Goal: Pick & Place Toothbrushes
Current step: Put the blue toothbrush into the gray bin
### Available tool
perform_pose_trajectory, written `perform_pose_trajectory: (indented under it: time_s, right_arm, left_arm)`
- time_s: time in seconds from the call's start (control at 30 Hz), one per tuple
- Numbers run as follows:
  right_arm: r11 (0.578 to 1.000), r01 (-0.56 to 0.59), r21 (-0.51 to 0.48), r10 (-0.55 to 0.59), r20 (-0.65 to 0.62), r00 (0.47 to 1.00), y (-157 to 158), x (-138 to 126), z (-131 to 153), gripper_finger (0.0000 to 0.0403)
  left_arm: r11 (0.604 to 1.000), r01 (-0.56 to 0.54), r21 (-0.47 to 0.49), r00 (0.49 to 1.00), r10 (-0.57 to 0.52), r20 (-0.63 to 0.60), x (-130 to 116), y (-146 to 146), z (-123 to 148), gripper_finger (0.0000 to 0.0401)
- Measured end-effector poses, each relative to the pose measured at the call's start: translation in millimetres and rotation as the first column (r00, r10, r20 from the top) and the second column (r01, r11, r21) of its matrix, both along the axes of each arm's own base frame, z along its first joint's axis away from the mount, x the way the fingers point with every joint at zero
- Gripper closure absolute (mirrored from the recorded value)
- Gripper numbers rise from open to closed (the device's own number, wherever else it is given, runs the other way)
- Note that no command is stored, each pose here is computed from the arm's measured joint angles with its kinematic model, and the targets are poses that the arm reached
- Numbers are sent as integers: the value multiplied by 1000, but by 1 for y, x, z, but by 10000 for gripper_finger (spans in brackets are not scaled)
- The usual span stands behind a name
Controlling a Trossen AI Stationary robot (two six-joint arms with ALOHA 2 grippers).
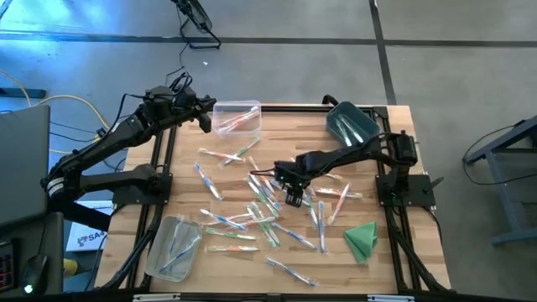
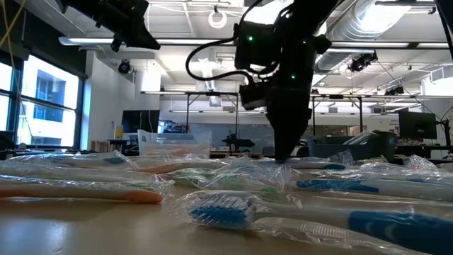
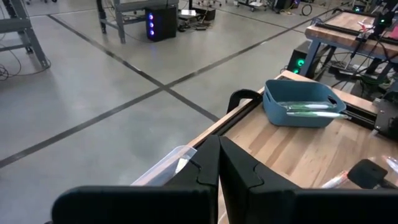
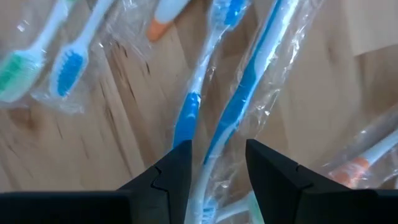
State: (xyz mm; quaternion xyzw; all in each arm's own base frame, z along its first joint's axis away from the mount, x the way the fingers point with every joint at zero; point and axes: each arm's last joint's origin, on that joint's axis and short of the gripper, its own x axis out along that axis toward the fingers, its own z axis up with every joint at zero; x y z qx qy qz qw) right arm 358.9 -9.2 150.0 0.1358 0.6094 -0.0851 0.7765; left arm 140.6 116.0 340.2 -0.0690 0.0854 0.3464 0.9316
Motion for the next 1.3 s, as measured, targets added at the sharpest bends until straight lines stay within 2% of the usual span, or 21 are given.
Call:
perform_pose_trajectory:
  time_s: [0.23,0.53,0.77,1.0,1.3]
  right_arm:
    - [1000,4,-6,-4,24,1000,1,4,-4,272]
    - [999,34,-35,-33,36,999,-1,6,-4,386]
    - [999,44,-25,-43,35,998,-5,4,-2,395]
    - [996,78,-31,-75,88,993,-16,-4,25,397]
    - [985,162,-66,-141,249,958,-38,-25,83,398]
  left_arm:
    - [1000,0,0,1000,0,0,0,0,0,401]
    - [1000,0,0,1000,0,0,0,0,0,401]
    - [1000,-1,0,1000,1,0,0,0,0,401]
    - [1000,-1,0,1000,1,0,0,0,0,401]
    - [1000,-3,0,1000,3,0,0,0,0,401]
